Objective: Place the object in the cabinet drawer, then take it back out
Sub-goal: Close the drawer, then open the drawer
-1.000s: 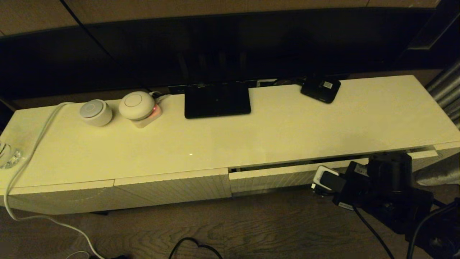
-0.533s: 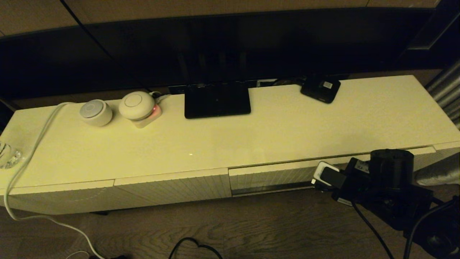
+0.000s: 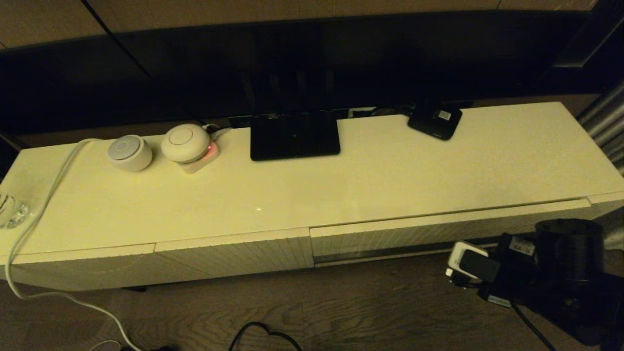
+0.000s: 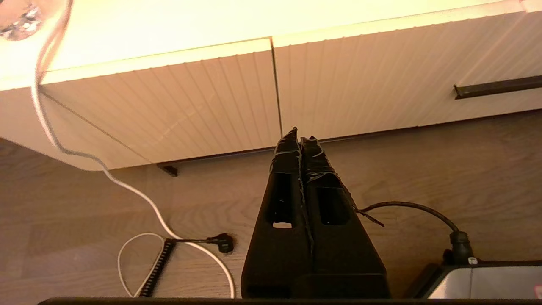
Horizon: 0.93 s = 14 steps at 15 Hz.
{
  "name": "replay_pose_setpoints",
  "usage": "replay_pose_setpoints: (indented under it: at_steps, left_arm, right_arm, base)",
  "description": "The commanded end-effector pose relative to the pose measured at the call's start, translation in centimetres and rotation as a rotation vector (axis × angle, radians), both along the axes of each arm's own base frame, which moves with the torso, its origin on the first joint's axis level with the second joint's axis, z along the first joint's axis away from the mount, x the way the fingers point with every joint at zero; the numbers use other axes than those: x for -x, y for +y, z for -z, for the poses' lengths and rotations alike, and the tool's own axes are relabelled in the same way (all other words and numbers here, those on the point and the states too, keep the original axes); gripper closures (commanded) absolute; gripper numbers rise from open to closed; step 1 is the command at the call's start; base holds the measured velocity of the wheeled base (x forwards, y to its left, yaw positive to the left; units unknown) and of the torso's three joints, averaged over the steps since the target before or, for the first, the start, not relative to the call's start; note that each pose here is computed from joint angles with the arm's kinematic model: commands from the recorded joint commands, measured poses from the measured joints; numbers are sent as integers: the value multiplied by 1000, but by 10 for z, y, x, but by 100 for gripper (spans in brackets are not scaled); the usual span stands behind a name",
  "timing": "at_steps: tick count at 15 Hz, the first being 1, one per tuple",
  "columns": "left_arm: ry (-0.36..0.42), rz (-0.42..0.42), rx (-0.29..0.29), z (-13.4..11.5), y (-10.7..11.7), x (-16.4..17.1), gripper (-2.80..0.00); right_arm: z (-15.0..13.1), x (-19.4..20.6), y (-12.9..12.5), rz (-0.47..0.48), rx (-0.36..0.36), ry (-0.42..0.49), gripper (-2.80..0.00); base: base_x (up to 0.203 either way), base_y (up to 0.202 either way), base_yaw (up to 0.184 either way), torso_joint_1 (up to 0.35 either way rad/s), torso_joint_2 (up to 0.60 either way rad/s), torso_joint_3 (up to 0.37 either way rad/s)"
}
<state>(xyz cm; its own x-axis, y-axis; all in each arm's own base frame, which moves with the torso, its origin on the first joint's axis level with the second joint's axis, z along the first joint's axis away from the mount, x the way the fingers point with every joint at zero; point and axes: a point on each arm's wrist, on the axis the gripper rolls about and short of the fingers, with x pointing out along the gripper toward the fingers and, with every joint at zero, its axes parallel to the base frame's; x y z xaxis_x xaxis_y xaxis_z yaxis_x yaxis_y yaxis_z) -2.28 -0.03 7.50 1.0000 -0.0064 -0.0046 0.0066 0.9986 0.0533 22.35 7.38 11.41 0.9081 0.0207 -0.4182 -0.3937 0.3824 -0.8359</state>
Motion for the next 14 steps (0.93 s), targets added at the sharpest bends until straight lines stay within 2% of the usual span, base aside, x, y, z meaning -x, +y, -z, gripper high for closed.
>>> replay_pose_setpoints:
  at_steps: [1, 4, 8, 10, 11, 14]
  left_arm:
    - [3, 0, 0, 1, 0, 0, 0]
    - [3, 0, 0, 1, 0, 0, 0]
    - [3, 0, 0, 1, 0, 0, 0]
    - [3, 0, 0, 1, 0, 0, 0]
    - [3, 0, 0, 1, 0, 0, 0]
    - [3, 0, 0, 1, 0, 0, 0]
  right_arm:
    - [-19, 40, -13, -9, 28, 62, 0]
    - [-7, 75, -24, -18, 74, 198, 0]
    - [13, 95, -22, -89, 122, 280, 0]
    - [14, 98, -21, -102, 113, 285, 0]
    - [12, 98, -21, -103, 94, 281, 0]
    - [1, 111, -25, -129, -113, 255, 0]
  base:
    - [0, 0, 0, 0, 0, 0]
    - [0, 0, 0, 0, 0, 0]
    - [0, 0, 0, 0, 0, 0]
    - [0, 0, 0, 0, 0, 0]
    - [0, 0, 0, 0, 0, 0]
    - [0, 0, 0, 0, 0, 0]
